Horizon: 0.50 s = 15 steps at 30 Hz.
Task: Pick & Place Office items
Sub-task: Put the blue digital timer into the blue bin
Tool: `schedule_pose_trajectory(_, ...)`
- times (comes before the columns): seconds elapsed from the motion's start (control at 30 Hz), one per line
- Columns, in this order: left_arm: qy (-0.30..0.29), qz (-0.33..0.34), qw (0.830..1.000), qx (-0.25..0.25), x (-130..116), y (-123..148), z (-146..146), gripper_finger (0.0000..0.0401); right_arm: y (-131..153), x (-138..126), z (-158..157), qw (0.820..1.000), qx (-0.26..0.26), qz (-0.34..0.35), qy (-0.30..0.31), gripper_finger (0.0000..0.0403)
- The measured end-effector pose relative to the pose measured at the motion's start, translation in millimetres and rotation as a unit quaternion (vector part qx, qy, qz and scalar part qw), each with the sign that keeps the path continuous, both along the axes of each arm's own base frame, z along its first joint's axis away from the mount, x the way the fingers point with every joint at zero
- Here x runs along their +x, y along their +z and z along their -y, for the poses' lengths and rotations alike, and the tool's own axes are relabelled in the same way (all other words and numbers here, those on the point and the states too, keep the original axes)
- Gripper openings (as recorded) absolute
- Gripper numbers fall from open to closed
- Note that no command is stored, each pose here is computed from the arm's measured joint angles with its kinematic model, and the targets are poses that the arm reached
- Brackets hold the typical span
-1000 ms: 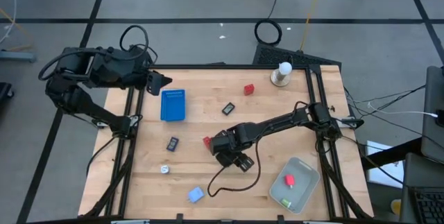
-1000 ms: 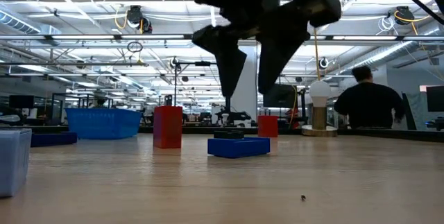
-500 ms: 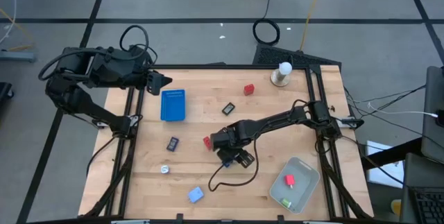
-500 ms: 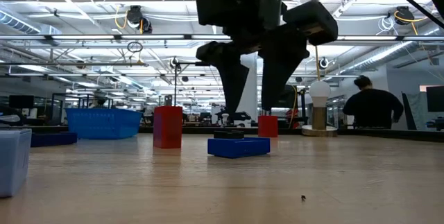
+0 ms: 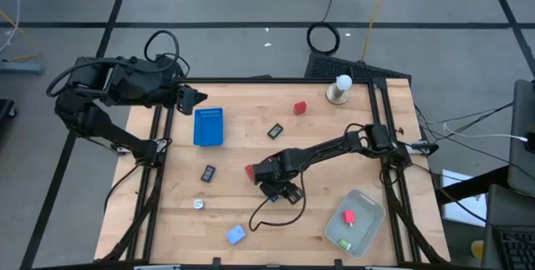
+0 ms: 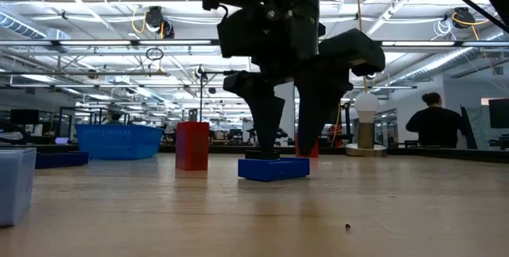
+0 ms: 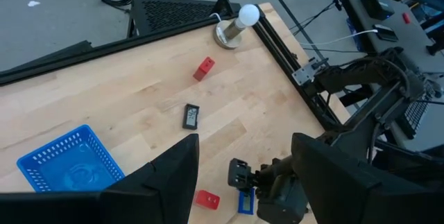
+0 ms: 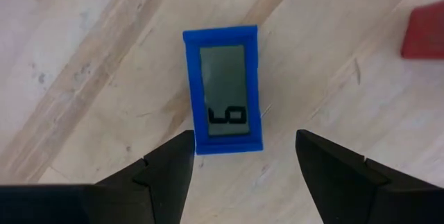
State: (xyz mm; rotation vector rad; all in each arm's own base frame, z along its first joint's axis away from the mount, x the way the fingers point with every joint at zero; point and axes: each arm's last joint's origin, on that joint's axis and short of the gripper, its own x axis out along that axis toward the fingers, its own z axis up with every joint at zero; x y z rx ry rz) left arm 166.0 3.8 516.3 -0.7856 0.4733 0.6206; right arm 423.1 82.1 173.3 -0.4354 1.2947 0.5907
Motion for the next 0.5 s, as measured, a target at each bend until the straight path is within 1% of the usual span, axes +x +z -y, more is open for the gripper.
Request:
schedule_pose_trajectory(0.23, -0.002, -0.001, 1.000, 0.002, 0, 0, 0, 0.0230, 1, 4, -2, 1.000, 0.006, 0.019, -0.010, 0.0242)
schedule_pose_trajectory(0.43, -0.002, -0.001, 1.000, 0.002, 0, 0, 0, 0.0230, -10, 6, -8, 1.000, 0.006, 0.012, -0.007, 0.0242)
schedule_pose_trajectory(0.5, -0.002, -0.001, 1.000, 0.002, 0, 0, 0, 0.0230, -16, 7, -11, 1.000, 0.014, 0.006, -0.002, 0.0242)
